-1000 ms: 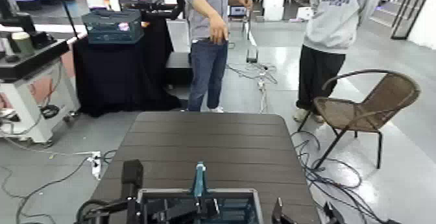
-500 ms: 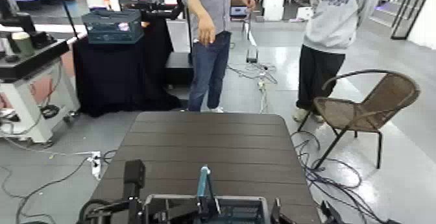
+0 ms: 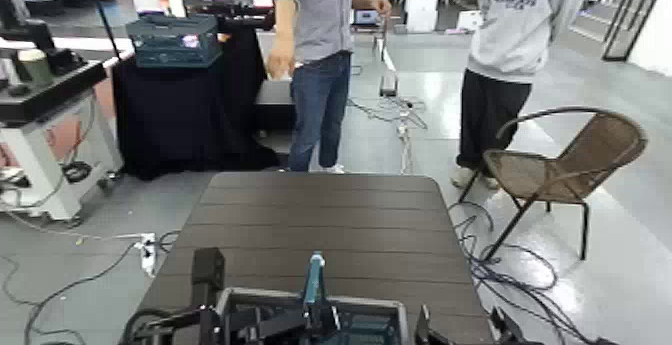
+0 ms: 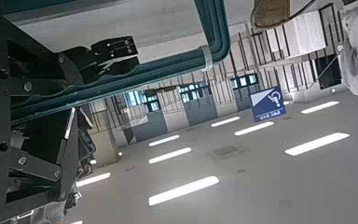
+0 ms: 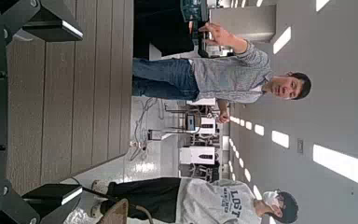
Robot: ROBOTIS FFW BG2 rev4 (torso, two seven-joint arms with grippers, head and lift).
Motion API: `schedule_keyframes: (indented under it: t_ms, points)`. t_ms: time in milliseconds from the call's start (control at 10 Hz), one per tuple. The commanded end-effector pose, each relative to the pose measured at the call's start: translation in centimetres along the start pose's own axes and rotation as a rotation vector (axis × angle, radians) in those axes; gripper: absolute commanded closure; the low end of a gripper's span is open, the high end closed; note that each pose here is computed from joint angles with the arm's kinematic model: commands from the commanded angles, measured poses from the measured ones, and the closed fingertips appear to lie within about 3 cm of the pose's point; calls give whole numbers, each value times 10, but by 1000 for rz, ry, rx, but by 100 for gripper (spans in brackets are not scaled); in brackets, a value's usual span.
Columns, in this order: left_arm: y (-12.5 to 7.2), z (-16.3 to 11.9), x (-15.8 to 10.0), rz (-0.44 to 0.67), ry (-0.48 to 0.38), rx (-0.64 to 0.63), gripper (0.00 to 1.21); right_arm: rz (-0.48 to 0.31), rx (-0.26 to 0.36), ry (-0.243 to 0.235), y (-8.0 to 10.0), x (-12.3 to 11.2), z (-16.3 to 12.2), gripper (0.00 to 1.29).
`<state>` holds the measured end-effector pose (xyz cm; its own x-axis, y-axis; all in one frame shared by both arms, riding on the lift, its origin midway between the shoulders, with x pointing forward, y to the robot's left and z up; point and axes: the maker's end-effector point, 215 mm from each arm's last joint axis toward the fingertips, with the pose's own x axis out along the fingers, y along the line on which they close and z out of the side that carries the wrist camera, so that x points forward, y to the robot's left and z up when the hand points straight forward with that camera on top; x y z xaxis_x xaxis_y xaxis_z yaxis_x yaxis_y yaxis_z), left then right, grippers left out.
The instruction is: Grasp the handle of the crate.
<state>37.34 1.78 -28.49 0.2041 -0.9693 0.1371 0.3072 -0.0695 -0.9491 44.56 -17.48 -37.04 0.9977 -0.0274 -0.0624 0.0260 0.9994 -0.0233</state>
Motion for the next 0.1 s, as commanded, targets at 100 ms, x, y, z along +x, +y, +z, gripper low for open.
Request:
schedule_keyframes:
  t_ms: [100]
  points:
    - [1,1,0,0,-4,-1,120,26,-2,6,3,2,0,15]
